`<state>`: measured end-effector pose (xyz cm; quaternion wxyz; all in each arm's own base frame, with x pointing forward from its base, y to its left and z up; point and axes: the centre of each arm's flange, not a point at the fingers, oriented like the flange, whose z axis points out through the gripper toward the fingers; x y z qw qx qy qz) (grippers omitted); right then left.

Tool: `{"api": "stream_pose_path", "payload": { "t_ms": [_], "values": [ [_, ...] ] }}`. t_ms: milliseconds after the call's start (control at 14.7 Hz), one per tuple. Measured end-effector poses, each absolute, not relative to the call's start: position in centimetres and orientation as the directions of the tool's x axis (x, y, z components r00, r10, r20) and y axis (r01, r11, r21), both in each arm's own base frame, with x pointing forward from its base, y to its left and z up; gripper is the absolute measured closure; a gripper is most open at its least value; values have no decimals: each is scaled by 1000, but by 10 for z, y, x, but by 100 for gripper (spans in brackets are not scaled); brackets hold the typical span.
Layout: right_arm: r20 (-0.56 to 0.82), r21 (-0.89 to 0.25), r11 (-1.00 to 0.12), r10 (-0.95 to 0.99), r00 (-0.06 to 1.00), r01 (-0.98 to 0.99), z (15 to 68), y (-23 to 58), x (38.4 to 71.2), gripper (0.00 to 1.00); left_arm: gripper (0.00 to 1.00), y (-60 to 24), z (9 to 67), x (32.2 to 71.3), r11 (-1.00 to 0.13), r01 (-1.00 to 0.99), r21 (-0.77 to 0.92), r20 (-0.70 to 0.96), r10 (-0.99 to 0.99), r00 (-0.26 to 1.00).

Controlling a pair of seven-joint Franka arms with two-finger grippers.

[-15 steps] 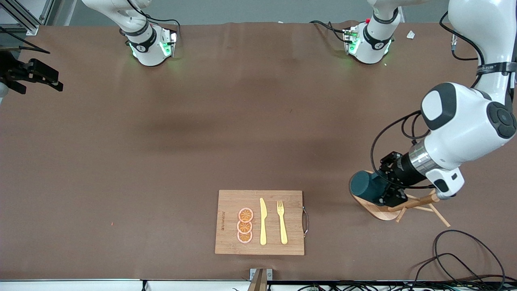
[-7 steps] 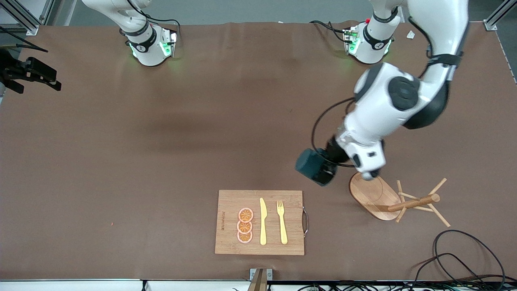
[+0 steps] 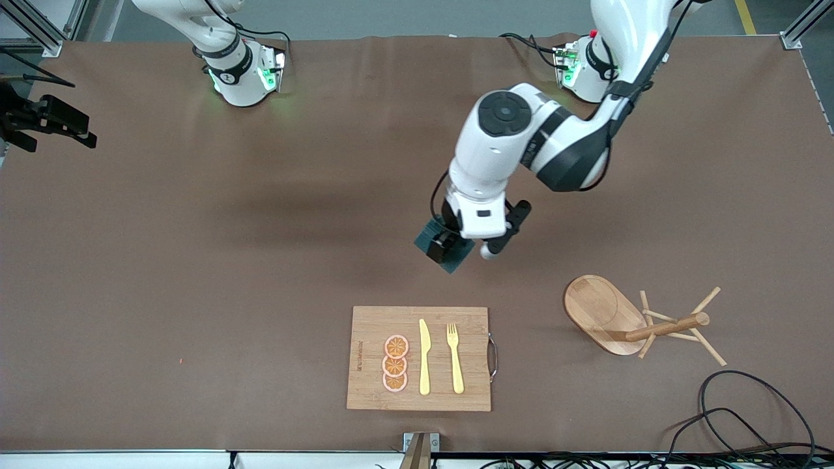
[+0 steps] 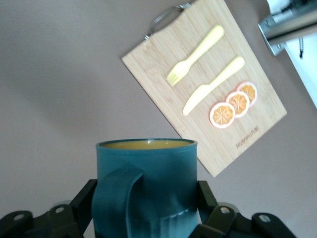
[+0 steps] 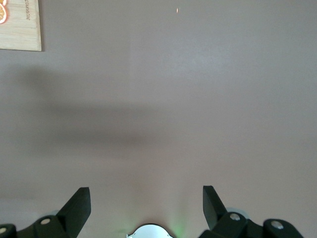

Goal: Transfer cup from left to right arm and place
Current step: 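Lift the teal mug off the stand with the left gripper, then carry the mug toward the right gripper while the right gripper approaches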

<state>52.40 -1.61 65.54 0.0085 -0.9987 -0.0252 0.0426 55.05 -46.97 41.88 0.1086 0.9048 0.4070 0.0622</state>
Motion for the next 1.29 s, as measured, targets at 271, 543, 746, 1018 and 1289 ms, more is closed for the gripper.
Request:
{"api": "stream_pose_path", "payload": {
  "t_ms": [271,543,746,1018,1289],
  "values": [
    [-129,-20,-999,44,991,42,629,-20,540,0,15,-524,385,526,-736,635,235,177,674,717],
    [-148,-19,-1000,-1,989,-3,603,-44,557,0,15,-574,351,496,-804,554,216,314,594,741],
    [-172,-18,-1000,-22,985,-26,577,-57,571,0,15,-600,336,469,-852,488,192,396,522,756],
    [-163,-14,-999,-29,986,-31,550,-68,590,0,15,-617,321,452,-913,371,167,517,402,756],
    [-162,-15,-999,-27,986,-29,550,-67,591,0,15,-629,295,439,-960,258,112,642,268,718]
  ]
}}
